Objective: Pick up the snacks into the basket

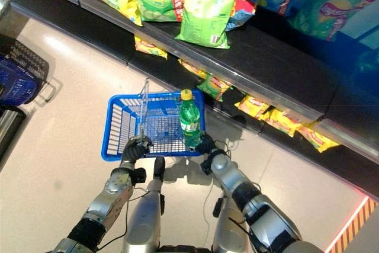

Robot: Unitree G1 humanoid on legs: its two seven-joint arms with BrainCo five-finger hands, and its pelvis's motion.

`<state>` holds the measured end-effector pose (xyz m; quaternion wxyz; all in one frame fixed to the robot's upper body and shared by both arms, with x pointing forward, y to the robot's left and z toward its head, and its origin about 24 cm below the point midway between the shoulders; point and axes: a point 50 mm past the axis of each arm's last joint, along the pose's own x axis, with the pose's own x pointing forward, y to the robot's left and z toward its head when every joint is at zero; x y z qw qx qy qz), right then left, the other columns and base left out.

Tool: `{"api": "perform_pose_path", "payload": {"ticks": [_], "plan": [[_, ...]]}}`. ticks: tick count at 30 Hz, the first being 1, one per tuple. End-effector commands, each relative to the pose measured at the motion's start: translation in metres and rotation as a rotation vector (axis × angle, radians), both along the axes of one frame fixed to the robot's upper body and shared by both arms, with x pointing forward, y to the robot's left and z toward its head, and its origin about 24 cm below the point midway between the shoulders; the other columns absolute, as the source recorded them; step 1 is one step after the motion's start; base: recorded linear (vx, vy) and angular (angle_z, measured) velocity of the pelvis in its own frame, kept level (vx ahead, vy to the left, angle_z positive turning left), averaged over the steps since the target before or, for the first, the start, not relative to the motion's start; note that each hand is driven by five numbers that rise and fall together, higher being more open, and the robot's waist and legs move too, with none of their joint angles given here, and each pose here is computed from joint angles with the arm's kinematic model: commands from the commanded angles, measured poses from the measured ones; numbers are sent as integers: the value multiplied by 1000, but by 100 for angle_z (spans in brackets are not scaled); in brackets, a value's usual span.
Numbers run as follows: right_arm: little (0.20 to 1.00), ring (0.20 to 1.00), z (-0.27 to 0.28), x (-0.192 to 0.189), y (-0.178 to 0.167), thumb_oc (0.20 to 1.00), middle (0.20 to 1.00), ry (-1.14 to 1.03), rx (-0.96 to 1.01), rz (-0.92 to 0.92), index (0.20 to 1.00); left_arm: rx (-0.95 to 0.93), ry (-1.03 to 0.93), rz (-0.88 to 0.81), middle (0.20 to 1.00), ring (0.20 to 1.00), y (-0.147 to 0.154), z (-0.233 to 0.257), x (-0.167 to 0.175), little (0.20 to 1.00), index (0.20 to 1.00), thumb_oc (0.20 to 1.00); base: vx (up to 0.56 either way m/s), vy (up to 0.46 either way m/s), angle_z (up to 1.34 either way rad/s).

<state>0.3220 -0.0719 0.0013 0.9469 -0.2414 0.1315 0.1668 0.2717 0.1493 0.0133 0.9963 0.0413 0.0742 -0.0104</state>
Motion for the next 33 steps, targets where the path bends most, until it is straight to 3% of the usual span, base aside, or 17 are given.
{"api": "perform_pose_path", "payload": {"ticks": [1, 7, 13, 17, 18, 20, 31, 33], "plan": [[200, 200, 21, 7, 29, 200, 200, -70, 74, 58, 200, -93, -267, -146, 200, 200, -31, 56, 7, 200, 200, 200, -13, 13, 4], [200, 200, 23, 17, 37, 200, 200, -37, 50, 40, 200, -110, -351, -278, 200, 200, -61, 79, 9, 200, 200, 200, -11, 5, 8], [200, 200, 17, 29, 23, 200, 200, 27, -42, -55, 200, -180, -430, -377, 200, 200, -83, 104, 4, 200, 200, 200, -12, 6, 4], [200, 200, 9, 35, -8, 200, 200, 65, -193, -141, 200, -215, -451, -434, 200, 200, -96, 112, 1, 200, 200, 200, -18, -5, 9], [200, 200, 7, 37, -32, 200, 200, 37, -383, -156, 200, -217, -481, -459, 200, 200, -100, 120, 0, 200, 200, 200, -14, -5, 15], [200, 200, 3, 36, -41, 200, 200, 47, -441, -150, 200, -214, -487, -461, 200, 200, -102, 121, 1, 200, 200, 200, -15, 1, 13], [200, 200, -1, 33, -93, 200, 200, 62, -546, -256, 200, -245, -480, -421, 200, 200, -98, 125, 7, 200, 200, 200, -4, 5, 14], [586, 586, 2, 34, -95, 586, 586, 56, -534, -277, 586, -264, -488, -426, 200, 200, -100, 129, 6, 200, 200, 200, 0, 0, 0]]}}
